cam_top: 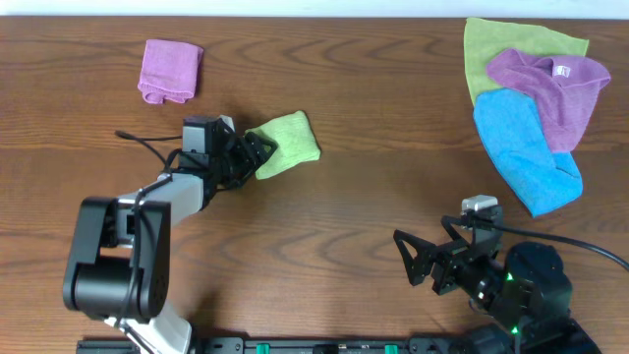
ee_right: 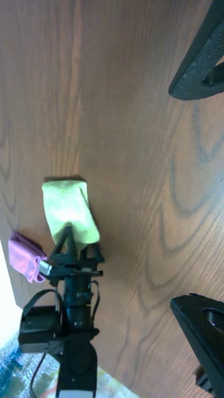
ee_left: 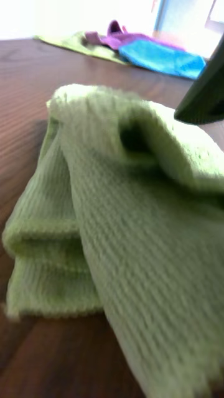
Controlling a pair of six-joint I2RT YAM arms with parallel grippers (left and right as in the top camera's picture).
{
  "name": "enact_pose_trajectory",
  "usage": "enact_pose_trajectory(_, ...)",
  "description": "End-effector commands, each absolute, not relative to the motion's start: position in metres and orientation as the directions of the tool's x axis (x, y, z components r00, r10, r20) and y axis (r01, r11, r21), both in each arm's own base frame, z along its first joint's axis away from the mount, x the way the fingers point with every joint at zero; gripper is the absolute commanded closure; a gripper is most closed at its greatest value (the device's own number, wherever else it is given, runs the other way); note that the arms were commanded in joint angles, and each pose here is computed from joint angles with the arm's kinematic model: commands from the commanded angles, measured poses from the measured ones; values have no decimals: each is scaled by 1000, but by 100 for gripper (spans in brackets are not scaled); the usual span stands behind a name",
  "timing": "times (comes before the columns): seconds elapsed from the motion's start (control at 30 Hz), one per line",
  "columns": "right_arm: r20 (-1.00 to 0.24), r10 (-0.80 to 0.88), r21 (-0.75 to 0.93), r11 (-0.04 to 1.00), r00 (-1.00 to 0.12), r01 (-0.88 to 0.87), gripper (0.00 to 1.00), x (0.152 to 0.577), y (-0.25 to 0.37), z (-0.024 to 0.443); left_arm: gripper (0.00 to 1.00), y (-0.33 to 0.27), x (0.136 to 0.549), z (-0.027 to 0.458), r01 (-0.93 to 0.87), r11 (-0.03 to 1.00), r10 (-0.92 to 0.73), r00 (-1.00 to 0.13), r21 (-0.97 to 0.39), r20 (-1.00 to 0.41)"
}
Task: Fold the cloth
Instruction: 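Carry the folded green cloth with the left gripper to the pink cloth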
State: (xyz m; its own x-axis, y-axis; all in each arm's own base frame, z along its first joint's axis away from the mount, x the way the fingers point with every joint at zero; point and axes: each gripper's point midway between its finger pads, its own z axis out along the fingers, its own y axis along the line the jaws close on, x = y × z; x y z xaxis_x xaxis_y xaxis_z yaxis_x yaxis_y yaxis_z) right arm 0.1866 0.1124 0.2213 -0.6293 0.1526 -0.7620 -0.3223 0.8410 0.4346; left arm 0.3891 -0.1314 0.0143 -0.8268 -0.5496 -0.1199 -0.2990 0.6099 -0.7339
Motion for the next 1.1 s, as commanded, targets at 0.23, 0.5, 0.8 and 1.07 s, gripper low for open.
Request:
enact_pose_trajectory(0.23, -754, 169, 443, 844, -635, -301, 1, 188, 110, 218, 94, -126, 367, -36, -393, 639, -559, -827, -661, -48)
enact_pose_trajectory(0.5, -754, 169, 443, 844, -635, -301, 1, 188, 110, 218, 94, -123, 429, 57, -299, 616, -613, -763, -729, -205)
enact_pose_trajectory(0.8, -754, 169, 443, 844, -635, -301, 1, 188, 110, 218, 94, -57, 501, 171, -386, 692, -705, -543, -611, -456)
enact_pose_trajectory(1.07, -754, 169, 443, 844, -635, -301, 1, 188, 110, 218, 94, 4, 541, 207, -424, 669, -743, -367, -610, -559)
